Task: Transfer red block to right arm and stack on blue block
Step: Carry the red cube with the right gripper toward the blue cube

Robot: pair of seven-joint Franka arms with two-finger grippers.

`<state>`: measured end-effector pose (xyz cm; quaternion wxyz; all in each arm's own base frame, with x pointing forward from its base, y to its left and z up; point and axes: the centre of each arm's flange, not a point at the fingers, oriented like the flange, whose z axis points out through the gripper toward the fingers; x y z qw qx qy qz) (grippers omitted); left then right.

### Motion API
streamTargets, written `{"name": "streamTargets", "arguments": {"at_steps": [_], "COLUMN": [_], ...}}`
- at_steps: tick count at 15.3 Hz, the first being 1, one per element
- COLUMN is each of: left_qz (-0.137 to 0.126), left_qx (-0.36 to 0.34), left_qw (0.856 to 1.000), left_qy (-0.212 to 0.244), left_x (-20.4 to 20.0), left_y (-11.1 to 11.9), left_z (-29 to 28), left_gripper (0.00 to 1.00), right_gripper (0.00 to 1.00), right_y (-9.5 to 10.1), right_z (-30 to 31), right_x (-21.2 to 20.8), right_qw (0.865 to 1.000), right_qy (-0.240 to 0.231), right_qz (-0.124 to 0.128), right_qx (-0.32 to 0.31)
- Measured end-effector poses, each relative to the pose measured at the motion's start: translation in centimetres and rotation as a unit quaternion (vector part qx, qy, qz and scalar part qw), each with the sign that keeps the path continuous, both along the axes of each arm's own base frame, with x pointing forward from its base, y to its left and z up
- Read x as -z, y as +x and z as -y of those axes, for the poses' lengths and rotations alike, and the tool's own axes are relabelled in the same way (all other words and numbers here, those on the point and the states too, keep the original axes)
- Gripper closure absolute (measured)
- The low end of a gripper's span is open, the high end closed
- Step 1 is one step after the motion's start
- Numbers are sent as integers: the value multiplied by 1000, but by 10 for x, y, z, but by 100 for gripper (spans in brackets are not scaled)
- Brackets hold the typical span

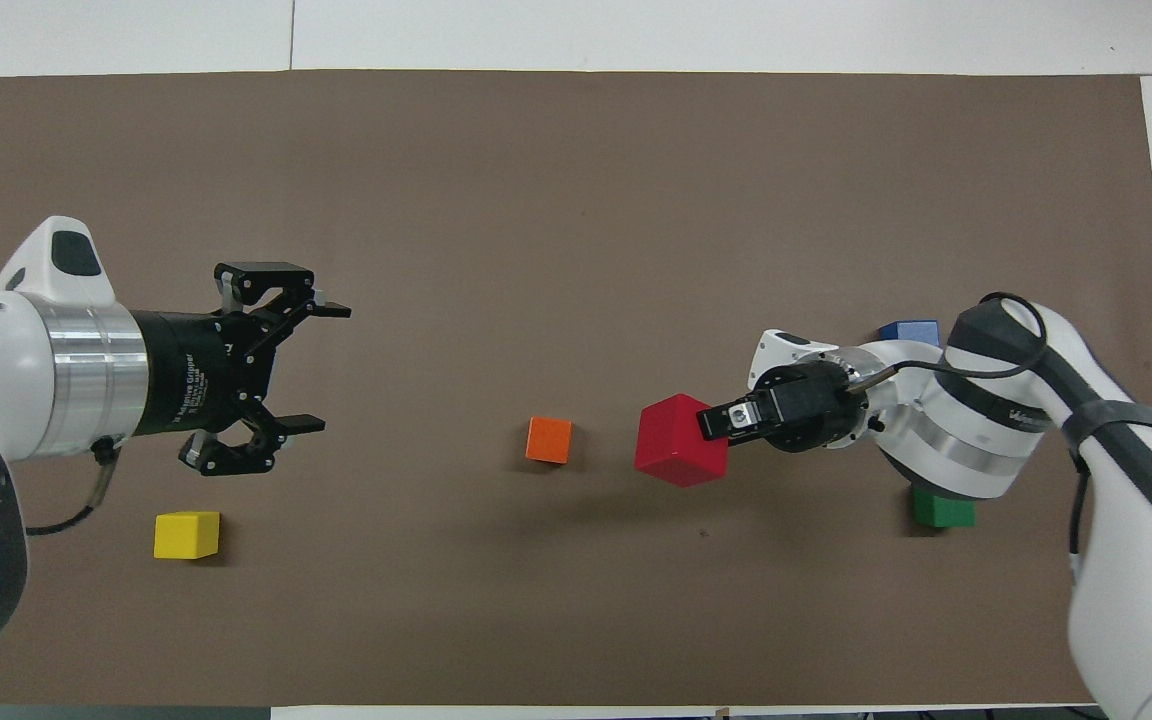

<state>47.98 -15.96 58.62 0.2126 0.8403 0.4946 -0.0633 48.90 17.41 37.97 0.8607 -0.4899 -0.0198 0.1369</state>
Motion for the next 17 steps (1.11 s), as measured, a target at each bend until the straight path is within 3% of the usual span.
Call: {"name": "streamTargets", "arguments": {"at_steps": [2,3,6,8,10,12,17], "left_qz": [24,27,33,44,32,24,-10], "left_qx": [88,147,314,395,463,503,520], "left_qw": [993,981,928,891,851,829,824], "left_qy": [80,127,199,220,244,243,225], "left_x": [11,17,22,20,18,12,20], "left_y": [5,6,19,34,45,55,51], "left_z": [-29,-40,-59,-81,-95,-96,-101], "left_gripper": [0,0,0,0,0,0,0], "right_gripper": [44,44,44,44,44,44,44], "right_y": [8,9,12,14,16,17,29], "right_z": [33,48,83,103,120,133,158], "right_x": [-30,-48,-96,-114,-115,-107,-115], "right_qw": [998,996,979,954,911,862,724], "right_qy": [-62,-94,-203,-294,-403,-495,-664], "right_qz": [-6,-9,-5,9,33,52,104], "right_qx": [-6,-11,-33,-56,-78,-98,-154]}}
